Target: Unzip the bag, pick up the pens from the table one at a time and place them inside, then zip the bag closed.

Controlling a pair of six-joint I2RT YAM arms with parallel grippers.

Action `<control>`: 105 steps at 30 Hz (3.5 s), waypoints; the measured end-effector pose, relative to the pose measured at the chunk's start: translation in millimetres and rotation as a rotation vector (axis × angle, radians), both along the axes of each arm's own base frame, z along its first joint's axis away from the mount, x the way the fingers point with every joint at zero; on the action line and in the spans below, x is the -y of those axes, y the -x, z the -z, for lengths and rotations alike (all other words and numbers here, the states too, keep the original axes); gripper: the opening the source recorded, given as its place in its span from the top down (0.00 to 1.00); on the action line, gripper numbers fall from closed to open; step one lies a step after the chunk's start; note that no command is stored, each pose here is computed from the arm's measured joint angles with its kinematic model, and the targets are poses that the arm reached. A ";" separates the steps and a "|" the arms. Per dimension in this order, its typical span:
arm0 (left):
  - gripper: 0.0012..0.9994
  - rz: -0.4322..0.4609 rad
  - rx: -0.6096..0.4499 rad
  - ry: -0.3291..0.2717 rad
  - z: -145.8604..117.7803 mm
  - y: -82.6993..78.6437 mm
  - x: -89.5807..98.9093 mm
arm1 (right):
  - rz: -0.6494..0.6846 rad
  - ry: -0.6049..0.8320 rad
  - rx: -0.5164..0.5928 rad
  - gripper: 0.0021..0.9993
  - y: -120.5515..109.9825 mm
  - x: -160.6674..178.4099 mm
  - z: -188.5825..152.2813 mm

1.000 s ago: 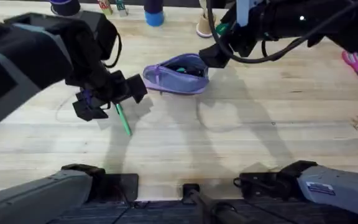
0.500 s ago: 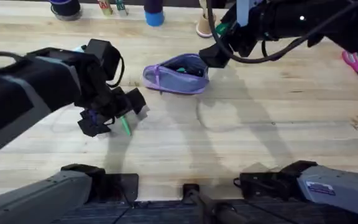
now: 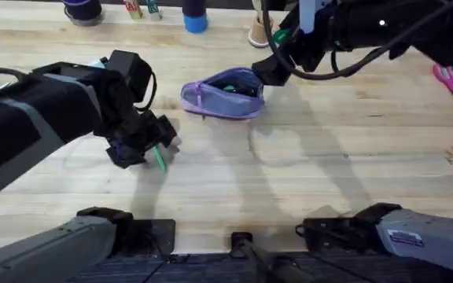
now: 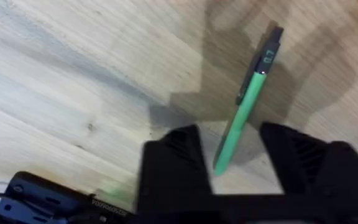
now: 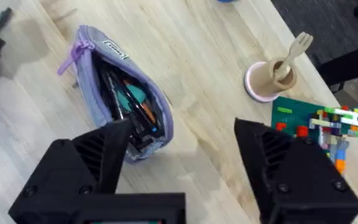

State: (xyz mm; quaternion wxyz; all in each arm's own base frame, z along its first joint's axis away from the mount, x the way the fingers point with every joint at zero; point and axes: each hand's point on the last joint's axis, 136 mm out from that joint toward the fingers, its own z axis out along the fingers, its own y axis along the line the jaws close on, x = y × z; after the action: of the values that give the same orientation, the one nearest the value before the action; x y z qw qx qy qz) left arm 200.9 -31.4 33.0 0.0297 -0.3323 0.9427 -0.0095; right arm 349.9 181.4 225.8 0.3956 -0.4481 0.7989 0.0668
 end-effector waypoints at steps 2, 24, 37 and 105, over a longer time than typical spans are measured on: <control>0.55 0.000 0.004 0.002 -0.1 -0.9 0.4 | 0.000 0.000 -0.001 0.00 0.1 0.0 0.2; 0.96 0.087 0.127 -0.094 -65.4 -52.1 -9.0 | 0.041 -0.020 0.007 0.00 -7.8 9.2 -3.1; 0.96 0.591 0.635 -0.121 -153.9 -163.2 29.1 | 0.352 -0.147 -0.084 0.00 -29.1 74.0 -2.9; 0.01 1.739 0.732 0.126 -72.6 -155.7 166.0 | 0.421 -0.184 -0.126 0.00 79.1 103.0 -50.3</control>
State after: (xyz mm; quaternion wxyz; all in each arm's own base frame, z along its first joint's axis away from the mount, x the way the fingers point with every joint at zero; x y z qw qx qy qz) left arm 356.6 -197.3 105.6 0.2884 0.5098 0.7896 -0.1828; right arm 270.7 78.3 276.1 0.3895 -0.2286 0.8884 0.0830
